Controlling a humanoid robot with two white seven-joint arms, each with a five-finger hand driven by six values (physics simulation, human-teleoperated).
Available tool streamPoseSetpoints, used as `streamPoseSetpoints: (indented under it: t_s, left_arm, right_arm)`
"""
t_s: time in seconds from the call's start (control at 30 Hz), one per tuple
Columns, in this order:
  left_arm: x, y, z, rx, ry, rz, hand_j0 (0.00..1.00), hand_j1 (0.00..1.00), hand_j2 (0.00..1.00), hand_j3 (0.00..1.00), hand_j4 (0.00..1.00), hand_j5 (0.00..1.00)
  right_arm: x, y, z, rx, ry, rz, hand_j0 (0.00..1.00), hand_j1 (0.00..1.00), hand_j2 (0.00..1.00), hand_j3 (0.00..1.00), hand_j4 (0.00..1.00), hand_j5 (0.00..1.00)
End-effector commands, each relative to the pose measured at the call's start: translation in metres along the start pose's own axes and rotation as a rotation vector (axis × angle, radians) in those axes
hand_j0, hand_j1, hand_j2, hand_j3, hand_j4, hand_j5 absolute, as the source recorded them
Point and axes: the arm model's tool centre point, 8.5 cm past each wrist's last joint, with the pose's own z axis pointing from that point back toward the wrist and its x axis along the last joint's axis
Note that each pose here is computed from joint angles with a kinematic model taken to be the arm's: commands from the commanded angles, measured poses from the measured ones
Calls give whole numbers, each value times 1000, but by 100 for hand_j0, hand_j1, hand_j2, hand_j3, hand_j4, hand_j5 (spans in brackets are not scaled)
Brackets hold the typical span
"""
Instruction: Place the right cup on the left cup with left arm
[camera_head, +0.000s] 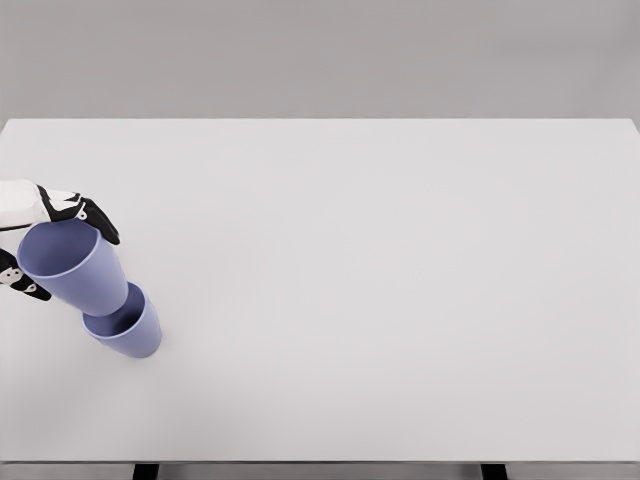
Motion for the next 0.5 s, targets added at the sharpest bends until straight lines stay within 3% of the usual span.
streamPoseSetpoints:
  t_s: [0.0, 0.47]
  left_arm:
    - [0, 1, 1, 5, 0, 4, 53, 53, 53, 53, 53, 53]
    - [-2, -2, -6, 0, -10, -1, 55, 55, 55, 55, 55, 55]
  right_arm:
    - [0, 0, 0, 0, 0, 0, 100, 100, 100, 100, 100, 100]
    - [0, 0, 0, 0, 0, 0, 100, 100, 100, 100, 100, 100]
